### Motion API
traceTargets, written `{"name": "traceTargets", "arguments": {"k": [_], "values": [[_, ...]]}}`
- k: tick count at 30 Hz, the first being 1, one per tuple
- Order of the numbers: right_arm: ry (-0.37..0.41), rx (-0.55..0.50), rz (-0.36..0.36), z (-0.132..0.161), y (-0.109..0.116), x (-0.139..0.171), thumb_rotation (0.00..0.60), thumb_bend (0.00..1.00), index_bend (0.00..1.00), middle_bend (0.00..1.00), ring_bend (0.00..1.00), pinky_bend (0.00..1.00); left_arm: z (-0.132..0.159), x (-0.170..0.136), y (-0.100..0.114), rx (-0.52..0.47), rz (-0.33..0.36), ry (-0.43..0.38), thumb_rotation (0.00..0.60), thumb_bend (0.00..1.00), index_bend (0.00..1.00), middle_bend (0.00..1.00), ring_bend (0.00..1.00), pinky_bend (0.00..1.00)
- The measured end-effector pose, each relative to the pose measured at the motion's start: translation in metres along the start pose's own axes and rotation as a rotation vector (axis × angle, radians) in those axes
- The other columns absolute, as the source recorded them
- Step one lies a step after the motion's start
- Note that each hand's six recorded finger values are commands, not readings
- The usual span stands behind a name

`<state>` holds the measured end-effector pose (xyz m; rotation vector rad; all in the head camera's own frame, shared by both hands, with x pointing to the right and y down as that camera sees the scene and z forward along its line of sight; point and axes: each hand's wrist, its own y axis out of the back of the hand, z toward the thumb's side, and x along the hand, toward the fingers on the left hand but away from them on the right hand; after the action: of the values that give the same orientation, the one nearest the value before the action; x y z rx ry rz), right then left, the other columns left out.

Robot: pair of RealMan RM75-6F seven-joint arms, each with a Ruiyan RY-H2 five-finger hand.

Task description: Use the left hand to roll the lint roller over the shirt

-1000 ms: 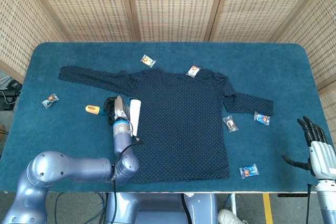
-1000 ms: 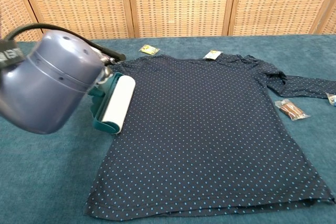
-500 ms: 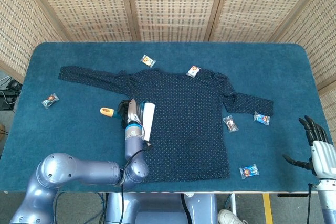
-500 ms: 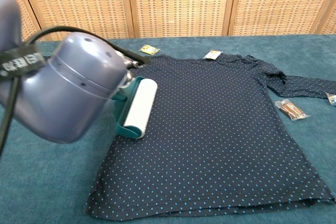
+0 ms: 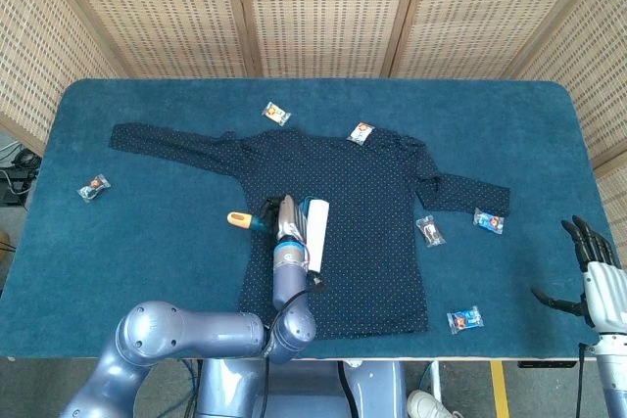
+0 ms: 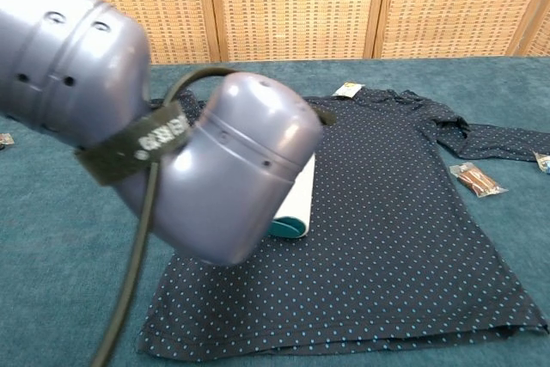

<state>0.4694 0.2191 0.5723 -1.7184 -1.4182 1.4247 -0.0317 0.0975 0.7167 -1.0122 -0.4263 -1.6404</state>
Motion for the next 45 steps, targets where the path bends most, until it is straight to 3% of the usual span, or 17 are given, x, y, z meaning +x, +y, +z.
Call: {"name": "traceTargets", "arguments": {"k": [5, 13, 20, 30, 35, 42, 45], "values": [[-0.006, -0.001, 0.000, -0.002, 0.000, 0.000, 0.600, 0.14, 0.09, 0.00, 0.00, 0.00, 0.004, -0.001, 0.007, 0.009, 0.005, 0.001, 0.600, 1.00, 0.91, 0.91, 0.81, 0.72], [0.003, 0.008, 0.005, 0.000, -0.002, 0.000, 0.600, 0.14, 0.09, 0.00, 0.00, 0.00, -0.010, 0.004, -0.010, -0.005, -0.026, 0.018, 0.600, 1.00, 0.91, 0.91, 0.81, 0.72], [0.022, 0.025, -0.002, 0.006, -0.002, 0.002, 0.600, 0.14, 0.09, 0.00, 0.00, 0.00, -0.034, 0.010, -0.043, -0.043, -0.076, 0.032, 0.600, 1.00, 0.91, 0.91, 0.81, 0.72], [0.052, 0.060, -0.012, 0.017, -0.003, 0.007, 0.600, 0.14, 0.09, 0.00, 0.00, 0.00, -0.086, 0.010, -0.110, -0.141, -0.120, 0.073, 0.600, 1.00, 0.91, 0.91, 0.81, 0.72], [0.070, 0.082, -0.026, 0.024, -0.003, 0.010, 0.600, 0.14, 0.09, 0.00, 0.00, 0.00, -0.112, 0.007, -0.130, -0.234, -0.077, 0.083, 0.600, 1.00, 0.88, 0.87, 0.79, 0.66], [0.082, 0.110, -0.041, 0.029, -0.002, 0.013, 0.600, 0.14, 0.09, 0.00, 0.00, 0.00, -0.135, 0.000, -0.150, -0.397, 0.057, 0.081, 0.600, 1.00, 0.87, 0.86, 0.78, 0.66], [0.089, 0.122, -0.047, 0.031, -0.002, 0.015, 0.600, 0.14, 0.09, 0.00, 0.00, 0.00, -0.142, -0.004, -0.168, -0.474, 0.069, 0.088, 0.600, 1.00, 0.85, 0.83, 0.75, 0.64]]}}
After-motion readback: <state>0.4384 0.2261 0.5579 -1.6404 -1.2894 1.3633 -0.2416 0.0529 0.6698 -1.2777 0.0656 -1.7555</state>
